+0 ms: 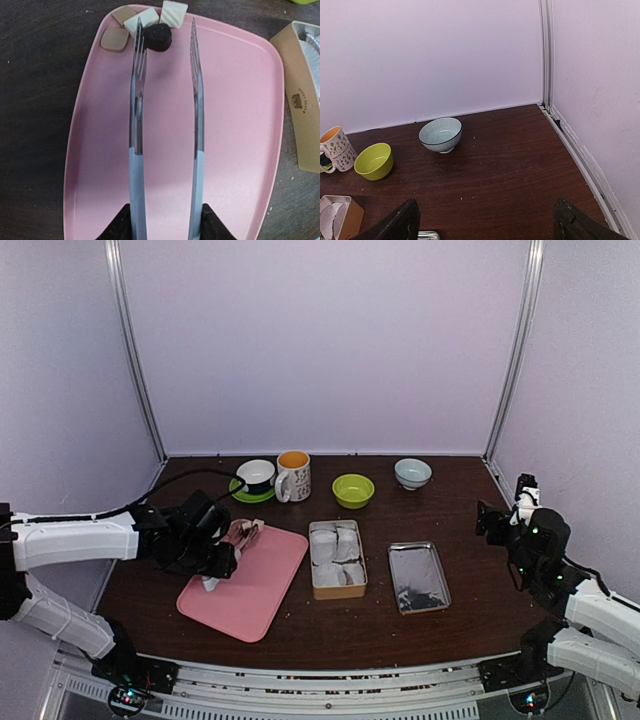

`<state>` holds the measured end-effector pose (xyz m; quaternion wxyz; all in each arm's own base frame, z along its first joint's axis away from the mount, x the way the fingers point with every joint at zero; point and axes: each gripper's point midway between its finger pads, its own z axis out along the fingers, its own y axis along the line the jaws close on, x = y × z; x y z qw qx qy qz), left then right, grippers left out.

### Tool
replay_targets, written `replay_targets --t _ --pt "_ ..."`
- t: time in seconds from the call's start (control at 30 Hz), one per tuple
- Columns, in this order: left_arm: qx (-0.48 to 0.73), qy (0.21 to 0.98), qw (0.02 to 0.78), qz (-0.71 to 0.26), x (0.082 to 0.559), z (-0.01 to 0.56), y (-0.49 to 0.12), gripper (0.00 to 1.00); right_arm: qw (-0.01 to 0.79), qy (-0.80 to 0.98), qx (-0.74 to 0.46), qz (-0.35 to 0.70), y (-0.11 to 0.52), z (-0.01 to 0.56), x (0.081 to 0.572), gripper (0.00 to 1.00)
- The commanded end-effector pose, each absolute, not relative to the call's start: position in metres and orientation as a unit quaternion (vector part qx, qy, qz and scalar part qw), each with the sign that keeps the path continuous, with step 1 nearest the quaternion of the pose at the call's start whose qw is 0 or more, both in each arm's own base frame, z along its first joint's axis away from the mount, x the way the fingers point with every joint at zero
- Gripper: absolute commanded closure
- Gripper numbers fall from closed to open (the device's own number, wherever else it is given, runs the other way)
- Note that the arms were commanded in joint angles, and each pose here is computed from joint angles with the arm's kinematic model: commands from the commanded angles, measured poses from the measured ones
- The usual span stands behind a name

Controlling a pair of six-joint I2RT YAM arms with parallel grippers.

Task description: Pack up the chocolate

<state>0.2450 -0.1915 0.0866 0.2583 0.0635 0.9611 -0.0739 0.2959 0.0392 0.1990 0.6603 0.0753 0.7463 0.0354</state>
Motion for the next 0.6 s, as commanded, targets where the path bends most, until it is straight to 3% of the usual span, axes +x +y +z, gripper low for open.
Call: replay_targets --t 0.0,0.57 --pt "0.070 0.963 0.255 -0.053 0.255 0.082 -0.193 0.58 0.669 0.739 0.074 0.037 0.039 0.207 0.297 0.08" --pt "0.071 0.962 0.264 -0.018 0.281 0.073 -0.201 0.61 0.669 0.739 0.075 0.037 0.039 0.206 0.297 0.08"
